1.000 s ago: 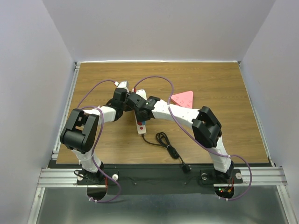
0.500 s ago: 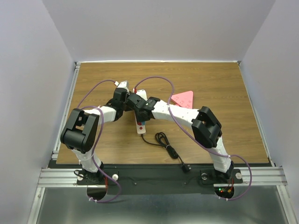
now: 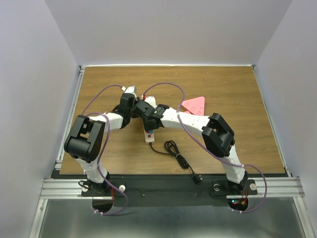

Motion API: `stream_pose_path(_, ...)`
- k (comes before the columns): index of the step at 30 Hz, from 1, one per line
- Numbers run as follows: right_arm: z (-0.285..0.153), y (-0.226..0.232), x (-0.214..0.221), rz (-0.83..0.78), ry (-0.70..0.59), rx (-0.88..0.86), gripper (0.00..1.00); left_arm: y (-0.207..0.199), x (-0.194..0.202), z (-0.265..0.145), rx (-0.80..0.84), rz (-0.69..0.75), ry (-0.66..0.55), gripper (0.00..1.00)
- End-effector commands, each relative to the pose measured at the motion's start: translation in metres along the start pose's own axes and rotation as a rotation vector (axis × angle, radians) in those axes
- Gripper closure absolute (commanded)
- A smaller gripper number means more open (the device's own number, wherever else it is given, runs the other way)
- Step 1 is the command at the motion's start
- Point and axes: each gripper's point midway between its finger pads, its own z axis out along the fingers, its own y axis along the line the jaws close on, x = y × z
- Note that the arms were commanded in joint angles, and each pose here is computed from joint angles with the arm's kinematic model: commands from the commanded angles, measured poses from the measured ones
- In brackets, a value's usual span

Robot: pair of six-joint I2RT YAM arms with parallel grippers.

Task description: Insert the plug

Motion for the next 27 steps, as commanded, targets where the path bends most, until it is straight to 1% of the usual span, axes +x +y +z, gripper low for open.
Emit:
stream_pose_path(1,0.03,-0.006,0.051,-0.041,0.128,0.04,1.0,0.001,0.025,0.011,0.006,0.017,0.079,0.83)
stream_pose_path(13,0.042,-0.012,0.075,-0.026,0.183,0.041,1.0,0.001,0.025,0.011,0.009,0.015,0.082,0.84)
stream_pose_path(16,0.042,-0.016,0.085,-0.01,0.201,0.04,1.0,0.001,0.026,0.011,0.011,0.017,0.083,0.84)
stream_pose_path(17,0.045,-0.022,0.097,-0.01,0.227,0.048,0.99,0.001,0.025,0.011,0.009,0.015,0.082,0.84)
stream_pose_path(23,0.056,-0.025,0.115,-0.007,0.267,0.037,1.0,0.0,0.025,0.011,0.014,0.016,0.081,0.84)
stream_pose_path(27,0.056,-0.021,0.109,-0.013,0.254,0.029,1.0,0.0,0.024,0.011,0.012,0.019,0.078,0.84)
